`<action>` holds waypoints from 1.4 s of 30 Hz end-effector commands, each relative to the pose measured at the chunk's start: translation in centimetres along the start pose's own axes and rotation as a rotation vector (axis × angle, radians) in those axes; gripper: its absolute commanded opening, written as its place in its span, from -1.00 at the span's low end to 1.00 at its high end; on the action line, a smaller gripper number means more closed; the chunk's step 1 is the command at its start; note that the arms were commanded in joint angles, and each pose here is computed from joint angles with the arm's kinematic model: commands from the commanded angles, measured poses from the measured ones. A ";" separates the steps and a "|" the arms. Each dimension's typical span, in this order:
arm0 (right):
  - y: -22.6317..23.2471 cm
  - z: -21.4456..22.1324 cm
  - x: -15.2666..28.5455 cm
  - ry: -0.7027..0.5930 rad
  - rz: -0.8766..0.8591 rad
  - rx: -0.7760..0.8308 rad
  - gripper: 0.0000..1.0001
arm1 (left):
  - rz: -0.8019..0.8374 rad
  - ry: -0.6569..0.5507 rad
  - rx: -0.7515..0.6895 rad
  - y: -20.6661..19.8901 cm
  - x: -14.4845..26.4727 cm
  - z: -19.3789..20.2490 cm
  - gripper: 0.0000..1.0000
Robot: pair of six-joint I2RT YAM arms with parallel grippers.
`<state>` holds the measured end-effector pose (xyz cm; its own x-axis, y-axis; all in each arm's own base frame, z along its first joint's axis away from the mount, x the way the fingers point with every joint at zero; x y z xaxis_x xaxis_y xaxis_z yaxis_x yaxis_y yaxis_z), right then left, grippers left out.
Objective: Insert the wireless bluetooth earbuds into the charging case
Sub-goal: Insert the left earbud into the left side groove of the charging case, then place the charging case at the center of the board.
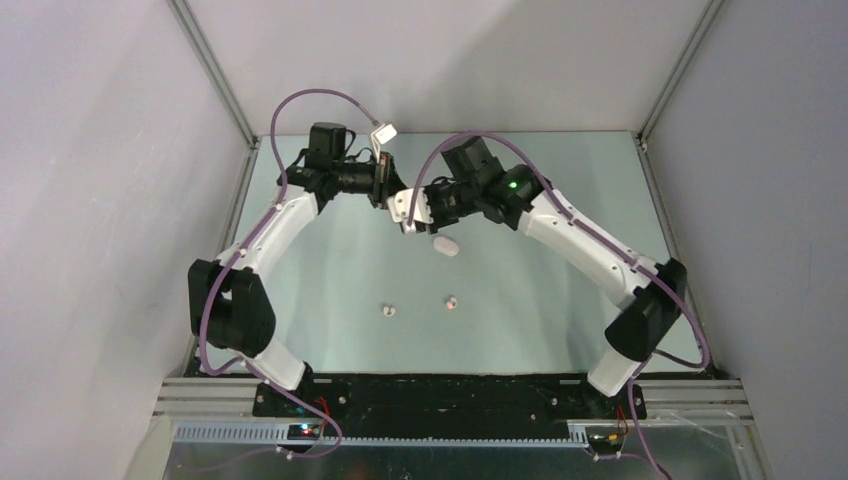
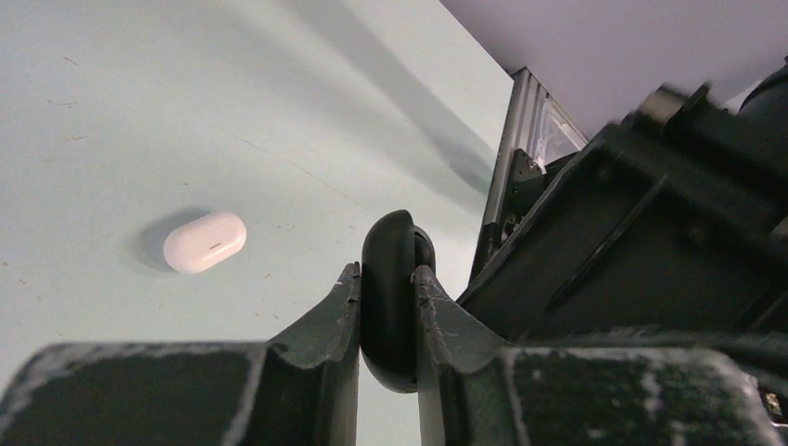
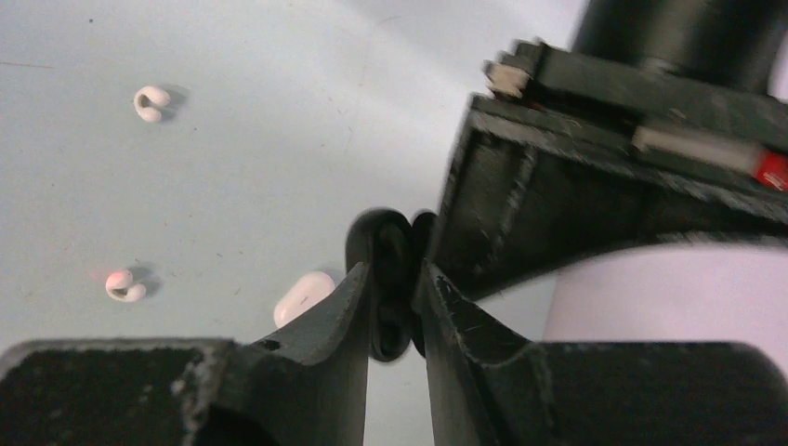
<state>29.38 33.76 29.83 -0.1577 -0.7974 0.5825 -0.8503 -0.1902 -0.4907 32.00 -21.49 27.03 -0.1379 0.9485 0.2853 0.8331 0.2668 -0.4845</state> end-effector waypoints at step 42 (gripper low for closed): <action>4.4 8.9 9.2 -0.062 0.266 -0.764 0.08 | -0.434 0.311 0.365 14.0 -0.3 16.6 -0.33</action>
<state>28.85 20.60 26.97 -0.3856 -0.7905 0.4757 -0.8997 0.4366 -0.0038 32.99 -16.30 6.01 -0.1109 0.7501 0.6520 0.5001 0.6090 -0.6156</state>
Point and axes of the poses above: each gripper's point midway between its finger pads, its own x axis back along the fingers, its own y axis along the line the jaws close on, z = x × y, the point moved 4 cm from there along x, back along the fingers, and after that the axes turned 8 degrees about -x, right-handed, at the moved point
